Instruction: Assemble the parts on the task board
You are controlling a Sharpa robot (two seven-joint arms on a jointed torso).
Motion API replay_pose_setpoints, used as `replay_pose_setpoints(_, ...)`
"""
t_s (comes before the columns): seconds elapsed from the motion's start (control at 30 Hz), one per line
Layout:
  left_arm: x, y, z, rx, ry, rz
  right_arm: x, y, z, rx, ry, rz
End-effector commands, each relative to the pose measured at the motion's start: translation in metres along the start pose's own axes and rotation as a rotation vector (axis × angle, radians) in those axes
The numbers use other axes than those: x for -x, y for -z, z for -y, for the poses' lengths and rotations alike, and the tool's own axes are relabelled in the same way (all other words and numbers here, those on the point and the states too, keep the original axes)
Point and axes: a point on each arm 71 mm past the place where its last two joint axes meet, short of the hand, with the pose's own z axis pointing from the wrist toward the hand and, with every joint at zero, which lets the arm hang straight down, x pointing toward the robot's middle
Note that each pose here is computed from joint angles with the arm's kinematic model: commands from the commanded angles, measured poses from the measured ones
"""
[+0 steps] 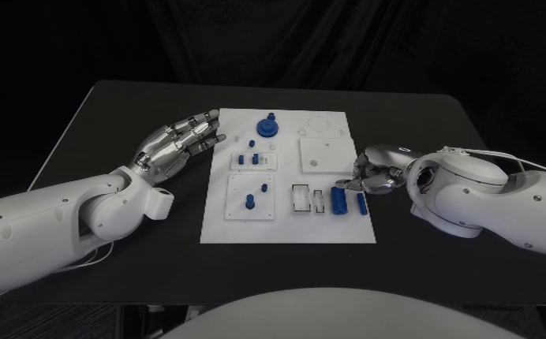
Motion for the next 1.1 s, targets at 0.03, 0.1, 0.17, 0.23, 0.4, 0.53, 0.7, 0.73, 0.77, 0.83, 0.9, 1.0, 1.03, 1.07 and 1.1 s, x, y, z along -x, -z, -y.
replay_pose_setpoints(0.03,-0.0011,-0.0002,0.0031,-0.054,0.015,-0.001,-0.005,-0.001,0.001,-0.051,0.035,-0.031)
replay_pose_setpoints(0.1,-0.0011,-0.0001,0.003,-0.053,0.015,-0.002,-0.007,-0.003,0.001,-0.054,0.039,-0.041)
replay_pose_setpoints(0.17,-0.0011,-0.0001,0.0029,-0.053,0.015,-0.002,-0.009,-0.004,0.0,-0.056,0.043,-0.051)
replay_pose_setpoints(0.23,-0.0011,-0.0002,0.0027,-0.052,0.015,-0.002,-0.013,-0.005,0.0,-0.059,0.046,-0.063)
replay_pose_setpoints(0.4,-0.0014,-0.0003,0.0019,-0.051,0.018,-0.004,-0.023,-0.009,0.001,-0.068,0.049,-0.089)
replay_pose_setpoints(0.53,-0.001,0.0005,0.0014,-0.049,0.019,-0.004,-0.031,-0.011,0.002,-0.078,0.056,-0.101)
replay_pose_setpoints(0.7,-0.0007,0.0012,0.001,-0.046,0.019,-0.003,-0.037,-0.015,0.003,-0.091,0.081,-0.112)
replay_pose_setpoints(0.73,-0.0007,0.0013,0.0009,-0.046,0.02,-0.003,-0.038,-0.015,0.003,-0.091,0.083,-0.113)
replay_pose_setpoints(0.77,-0.0007,0.0015,0.0008,-0.045,0.02,-0.003,-0.039,-0.016,0.003,-0.09,0.085,-0.114)
replay_pose_setpoints(0.83,-0.0007,0.0016,0.0006,-0.044,0.02,-0.003,-0.04,-0.017,0.002,-0.087,0.087,-0.113)
replay_pose_setpoints(0.9,-0.0008,0.0017,0.0003,-0.043,0.021,-0.003,-0.041,-0.019,0.001,-0.081,0.087,-0.112)
replay_pose_setpoints(1.0,-0.001,0.0017,-0.0002,-0.041,0.022,-0.004,-0.042,-0.021,-0.002,-0.071,0.087,-0.11)
replay_pose_setpoints(1.03,-0.0011,0.0017,-0.0003,-0.041,0.023,-0.004,-0.043,-0.022,-0.003,-0.066,0.087,-0.109)
replay_pose_setpoints(1.07,-0.0011,0.0017,-0.0004,-0.041,0.023,-0.005,-0.043,-0.022,-0.003,-0.064,0.087,-0.109)
replay_pose_setpoints(1.1,-0.0013,0.0017,-0.0005,-0.04,0.023,-0.005,-0.043,-0.022,-0.004,-0.061,0.086,-0.108)
